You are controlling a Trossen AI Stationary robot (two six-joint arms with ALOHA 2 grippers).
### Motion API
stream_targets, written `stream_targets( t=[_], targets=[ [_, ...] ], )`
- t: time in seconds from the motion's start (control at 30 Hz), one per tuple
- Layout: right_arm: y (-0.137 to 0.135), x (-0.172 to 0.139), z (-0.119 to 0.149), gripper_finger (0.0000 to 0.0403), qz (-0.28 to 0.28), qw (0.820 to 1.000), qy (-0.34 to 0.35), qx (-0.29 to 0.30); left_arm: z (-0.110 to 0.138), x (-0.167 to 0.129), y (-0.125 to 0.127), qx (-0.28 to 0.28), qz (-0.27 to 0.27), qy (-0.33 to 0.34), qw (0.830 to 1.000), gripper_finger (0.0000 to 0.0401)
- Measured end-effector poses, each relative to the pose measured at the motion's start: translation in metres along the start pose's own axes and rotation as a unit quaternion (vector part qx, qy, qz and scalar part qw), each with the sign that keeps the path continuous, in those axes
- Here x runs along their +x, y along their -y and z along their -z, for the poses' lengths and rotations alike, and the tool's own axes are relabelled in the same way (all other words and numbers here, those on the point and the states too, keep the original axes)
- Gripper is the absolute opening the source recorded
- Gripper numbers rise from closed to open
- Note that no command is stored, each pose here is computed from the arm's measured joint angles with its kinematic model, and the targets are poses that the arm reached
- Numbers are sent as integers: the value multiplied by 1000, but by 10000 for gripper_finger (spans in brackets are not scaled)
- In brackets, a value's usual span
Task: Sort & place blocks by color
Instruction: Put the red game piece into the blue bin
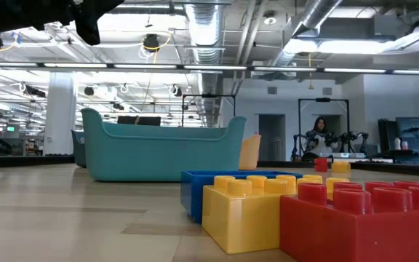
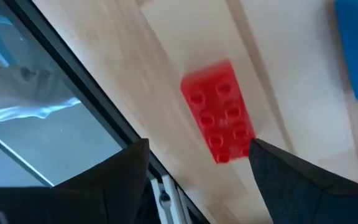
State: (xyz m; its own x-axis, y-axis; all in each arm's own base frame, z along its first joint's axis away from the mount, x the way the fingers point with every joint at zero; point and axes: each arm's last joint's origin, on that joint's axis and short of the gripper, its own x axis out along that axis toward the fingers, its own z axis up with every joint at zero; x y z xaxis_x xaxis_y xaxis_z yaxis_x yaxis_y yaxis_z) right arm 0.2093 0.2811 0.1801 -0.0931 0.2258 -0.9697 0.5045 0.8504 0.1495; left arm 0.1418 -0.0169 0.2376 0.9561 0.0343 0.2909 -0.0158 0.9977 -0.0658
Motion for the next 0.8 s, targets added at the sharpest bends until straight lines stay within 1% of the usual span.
stream_targets(
  t=[0.13,0.27,0.4,0.53,0.8],
  targets=[
    [0,3,13,301,13,1000,12,3,0,0,0,0,0,0,1000,184],
    [3,10,18,301,33,999,19,-2,0,0,0,0,0,0,1000,184],
    [9,14,16,301,50,998,43,-4,0,0,0,0,0,0,1000,184],
    [9,13,12,301,52,997,59,-25,0,0,0,0,0,0,1000,184],
    [9,12,6,301,52,996,66,-31,0,0,0,0,0,0,1000,184]
  ],
)
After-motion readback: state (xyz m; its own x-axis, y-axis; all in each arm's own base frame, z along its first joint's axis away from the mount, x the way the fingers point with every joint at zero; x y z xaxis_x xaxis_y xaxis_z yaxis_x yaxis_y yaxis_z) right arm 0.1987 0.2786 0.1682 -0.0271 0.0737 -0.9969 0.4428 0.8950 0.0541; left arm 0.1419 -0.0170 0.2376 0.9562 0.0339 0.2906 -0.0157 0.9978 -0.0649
